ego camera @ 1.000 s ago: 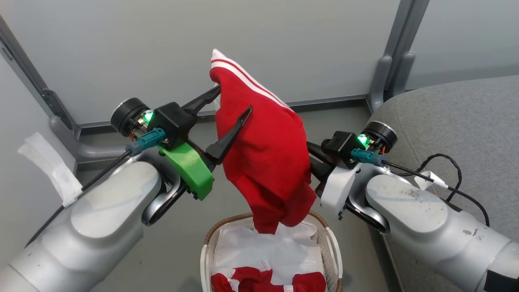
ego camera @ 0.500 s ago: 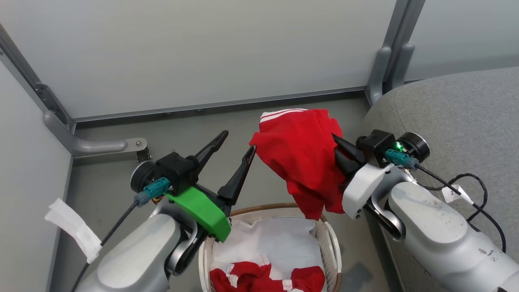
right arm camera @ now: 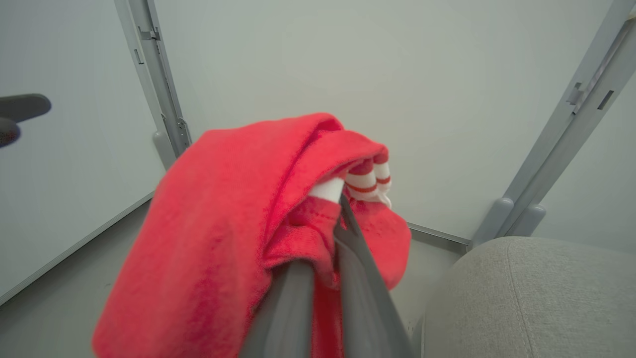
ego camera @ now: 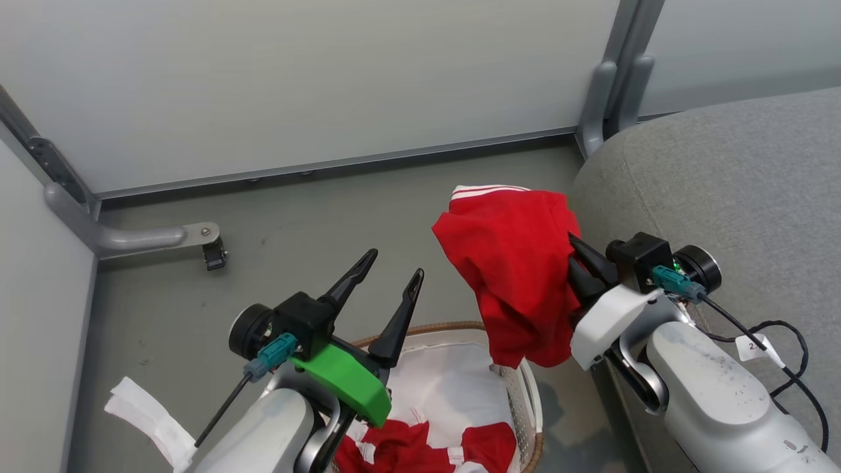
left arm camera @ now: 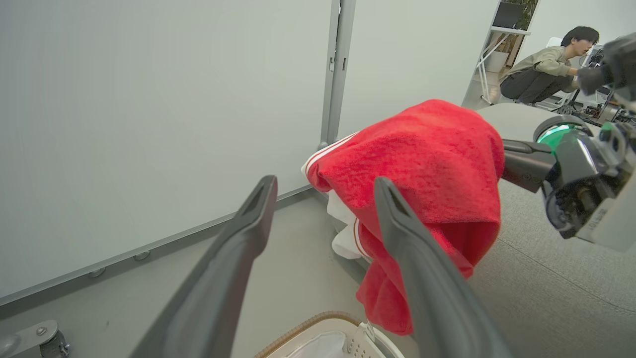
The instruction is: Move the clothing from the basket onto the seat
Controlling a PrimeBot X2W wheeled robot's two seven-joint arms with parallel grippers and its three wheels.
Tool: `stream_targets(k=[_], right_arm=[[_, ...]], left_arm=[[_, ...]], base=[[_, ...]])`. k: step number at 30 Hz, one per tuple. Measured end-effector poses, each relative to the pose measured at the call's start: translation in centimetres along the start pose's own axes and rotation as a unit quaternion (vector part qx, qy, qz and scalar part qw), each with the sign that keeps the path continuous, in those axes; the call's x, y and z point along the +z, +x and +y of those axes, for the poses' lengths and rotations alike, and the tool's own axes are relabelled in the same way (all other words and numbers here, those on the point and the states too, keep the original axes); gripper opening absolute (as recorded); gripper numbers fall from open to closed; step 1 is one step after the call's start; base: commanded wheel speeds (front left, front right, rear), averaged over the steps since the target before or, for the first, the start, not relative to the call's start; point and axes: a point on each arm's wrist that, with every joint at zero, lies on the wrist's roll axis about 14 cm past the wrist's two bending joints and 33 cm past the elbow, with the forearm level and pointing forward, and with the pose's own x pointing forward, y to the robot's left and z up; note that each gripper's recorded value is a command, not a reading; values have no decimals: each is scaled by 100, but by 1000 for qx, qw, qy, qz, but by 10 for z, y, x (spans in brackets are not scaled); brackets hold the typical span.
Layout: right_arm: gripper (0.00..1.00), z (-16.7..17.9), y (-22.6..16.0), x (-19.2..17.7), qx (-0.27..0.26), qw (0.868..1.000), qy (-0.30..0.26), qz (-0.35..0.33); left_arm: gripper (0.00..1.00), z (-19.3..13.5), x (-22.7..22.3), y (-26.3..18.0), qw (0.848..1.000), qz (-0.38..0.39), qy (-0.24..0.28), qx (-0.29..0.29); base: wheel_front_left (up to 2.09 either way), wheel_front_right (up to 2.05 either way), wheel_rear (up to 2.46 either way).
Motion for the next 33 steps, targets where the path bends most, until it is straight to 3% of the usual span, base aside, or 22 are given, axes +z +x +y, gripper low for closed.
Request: stream_targets(k=[11, 23, 29, 33], right_arm=[[0, -61, -48, -4, -115, 993, 3, -1], [0, -113, -120, -25, -245, 969, 23, 22], [0, -134, -132, -31, -282, 959, 24, 30], [0, -162, -123, -13, -297, 955, -4, 13]], left_arm=[[100, -42, -22, 33, 997, 14, -16, -70], [100, -104, -57, 62, 983, 51, -40, -173], [100, -116, -74, 69, 976, 66, -57, -199], [100, -110, -81, 72, 975, 72, -62, -199]], base=[[0, 0, 0], [0, 0, 0], [0, 0, 0], [0, 0, 0]])
